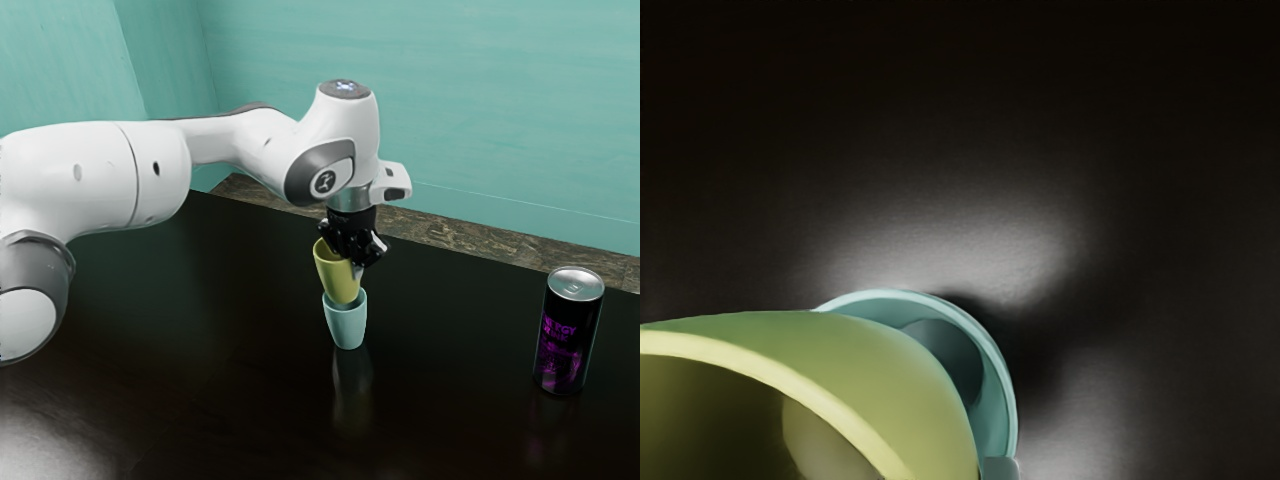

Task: Place the left cup onto the right cup

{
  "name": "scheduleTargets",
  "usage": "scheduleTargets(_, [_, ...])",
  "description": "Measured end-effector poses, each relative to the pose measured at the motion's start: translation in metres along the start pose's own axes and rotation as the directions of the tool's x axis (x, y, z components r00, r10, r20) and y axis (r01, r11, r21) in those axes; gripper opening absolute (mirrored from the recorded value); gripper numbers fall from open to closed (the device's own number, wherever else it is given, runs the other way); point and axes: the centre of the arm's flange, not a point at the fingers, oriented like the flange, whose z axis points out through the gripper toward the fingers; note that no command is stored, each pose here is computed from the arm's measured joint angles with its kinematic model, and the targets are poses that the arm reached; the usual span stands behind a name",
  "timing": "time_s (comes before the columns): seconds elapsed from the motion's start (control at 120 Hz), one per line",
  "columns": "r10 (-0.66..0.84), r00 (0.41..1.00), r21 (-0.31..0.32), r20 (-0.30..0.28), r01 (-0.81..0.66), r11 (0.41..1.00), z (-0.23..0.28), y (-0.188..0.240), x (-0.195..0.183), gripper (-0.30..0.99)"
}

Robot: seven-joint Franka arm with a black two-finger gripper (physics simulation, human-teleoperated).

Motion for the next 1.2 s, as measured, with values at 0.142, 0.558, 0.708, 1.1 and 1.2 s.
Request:
scheduleTargets(0.142, [-0.002, 1.000, 0.003, 0.010, 0.002, 1.000, 0.008, -0.001, 0.002, -0.09])
scheduleTargets(0.558, [-0.003, 1.000, -0.003, 0.031, 0.003, 1.000, 0.025, 0.003, 0.003, -0.09])
scheduleTargets(0.708, [-0.001, 0.999, -0.006, 0.034, 0.001, 1.000, 0.028, 0.005, 0.003, 0.00])
scheduleTargets(1.1, [0.005, 1.000, -0.014, 0.016, -0.005, 1.000, 0.019, 0.005, 0.006, 0.56])
scheduleTargets(1.2, [0.007, 0.999, -0.024, -0.037, -0.008, 1.000, -0.021, 0.003, 0.009, 0.60])
